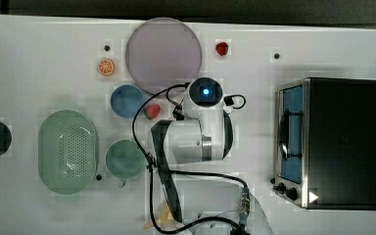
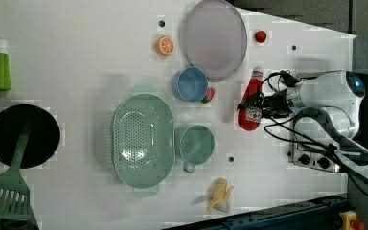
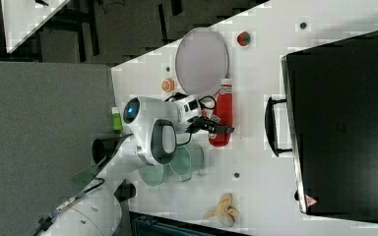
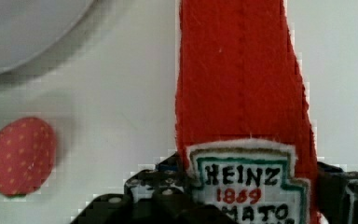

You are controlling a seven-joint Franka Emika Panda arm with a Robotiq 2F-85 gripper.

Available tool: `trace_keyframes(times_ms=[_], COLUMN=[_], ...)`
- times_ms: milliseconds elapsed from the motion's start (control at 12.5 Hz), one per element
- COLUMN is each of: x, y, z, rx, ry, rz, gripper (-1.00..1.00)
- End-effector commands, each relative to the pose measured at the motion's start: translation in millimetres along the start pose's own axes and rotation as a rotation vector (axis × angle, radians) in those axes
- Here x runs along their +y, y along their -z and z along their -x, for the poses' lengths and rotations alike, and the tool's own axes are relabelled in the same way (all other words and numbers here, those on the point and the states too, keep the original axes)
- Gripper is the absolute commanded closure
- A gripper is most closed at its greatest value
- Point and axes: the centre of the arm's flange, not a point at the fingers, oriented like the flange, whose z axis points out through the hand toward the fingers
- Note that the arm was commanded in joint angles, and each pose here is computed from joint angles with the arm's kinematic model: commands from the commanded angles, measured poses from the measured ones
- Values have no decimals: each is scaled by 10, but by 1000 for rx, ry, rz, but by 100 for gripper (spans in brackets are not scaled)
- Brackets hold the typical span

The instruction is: Pick ketchup from strainer and place it on the table

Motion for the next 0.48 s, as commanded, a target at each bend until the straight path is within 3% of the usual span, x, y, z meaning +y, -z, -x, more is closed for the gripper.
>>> trace_keyframes(times_ms=[80, 400, 480], x=[174, 86, 70], y=[208, 1289, 1632], z=[-140, -220, -206], rx=[55, 187, 199], ry=[6, -7, -29], rz=[-4, -2, 4], gripper=[-100, -100, -100])
